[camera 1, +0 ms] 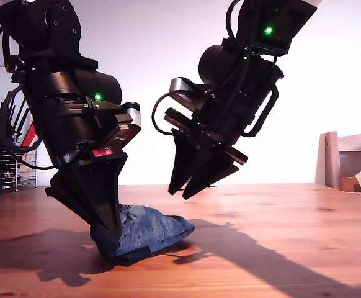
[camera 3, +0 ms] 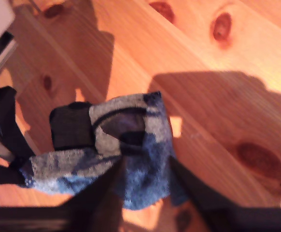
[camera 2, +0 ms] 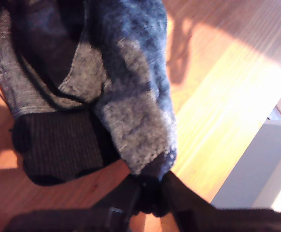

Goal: Fold the socks in front of you. After folding them, place them to the right side.

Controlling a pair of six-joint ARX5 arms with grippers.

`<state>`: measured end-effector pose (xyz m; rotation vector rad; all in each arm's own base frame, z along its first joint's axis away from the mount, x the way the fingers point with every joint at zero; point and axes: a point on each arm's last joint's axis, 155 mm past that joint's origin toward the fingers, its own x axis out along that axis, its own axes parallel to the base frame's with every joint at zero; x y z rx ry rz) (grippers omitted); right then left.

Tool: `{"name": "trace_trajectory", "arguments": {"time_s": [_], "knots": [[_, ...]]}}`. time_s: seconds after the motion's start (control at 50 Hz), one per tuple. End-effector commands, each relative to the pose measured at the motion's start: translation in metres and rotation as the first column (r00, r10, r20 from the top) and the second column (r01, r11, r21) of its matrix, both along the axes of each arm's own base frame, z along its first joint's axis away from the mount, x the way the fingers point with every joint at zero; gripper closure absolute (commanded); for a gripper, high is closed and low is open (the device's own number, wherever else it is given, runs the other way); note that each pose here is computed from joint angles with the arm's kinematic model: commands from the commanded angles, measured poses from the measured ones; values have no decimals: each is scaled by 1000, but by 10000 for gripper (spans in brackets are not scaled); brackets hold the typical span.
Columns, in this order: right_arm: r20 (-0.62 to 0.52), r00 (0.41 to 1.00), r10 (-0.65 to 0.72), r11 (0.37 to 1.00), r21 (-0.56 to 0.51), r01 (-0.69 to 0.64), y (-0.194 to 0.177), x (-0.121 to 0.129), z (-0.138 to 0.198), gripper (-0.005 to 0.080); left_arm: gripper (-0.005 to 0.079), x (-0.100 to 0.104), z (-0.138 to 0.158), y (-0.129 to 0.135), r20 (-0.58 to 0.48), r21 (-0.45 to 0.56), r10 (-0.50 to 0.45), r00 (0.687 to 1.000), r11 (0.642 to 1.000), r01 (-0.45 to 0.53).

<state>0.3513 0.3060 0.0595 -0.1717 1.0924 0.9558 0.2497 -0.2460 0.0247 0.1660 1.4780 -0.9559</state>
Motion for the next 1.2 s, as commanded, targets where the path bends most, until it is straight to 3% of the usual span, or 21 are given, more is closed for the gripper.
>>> {"name": "trace_trajectory", "arguments": {"time_s": [0.0, 0.26, 0.7, 0.96, 1.18], "knots": [[9, 1000, 29, 1000, 11, -29, 11, -4, -3, 761, 766, -6, -7, 3, -26, 11, -3, 1000, 1000, 4], [2, 998, 68, 998, 9, -68, 30, -12, -22, 762, 766, -6, -7, 3, -27, 11, -4, 1000, 1000, 4], [-41, 996, 73, 997, -24, -74, 30, -12, -60, 762, 766, -9, -7, 6, -42, 19, -1, 999, 1000, 2], [-52, 995, 80, 996, -34, -82, 29, -13, -72, 762, 766, -25, 9, 2, -194, -66, 56, 979, 995, -70], [-26, 996, 88, 996, -23, -89, 32, -9, -70, 762, 766, -18, 6, 23, -230, -4, 146, 962, 988, -151]]}}
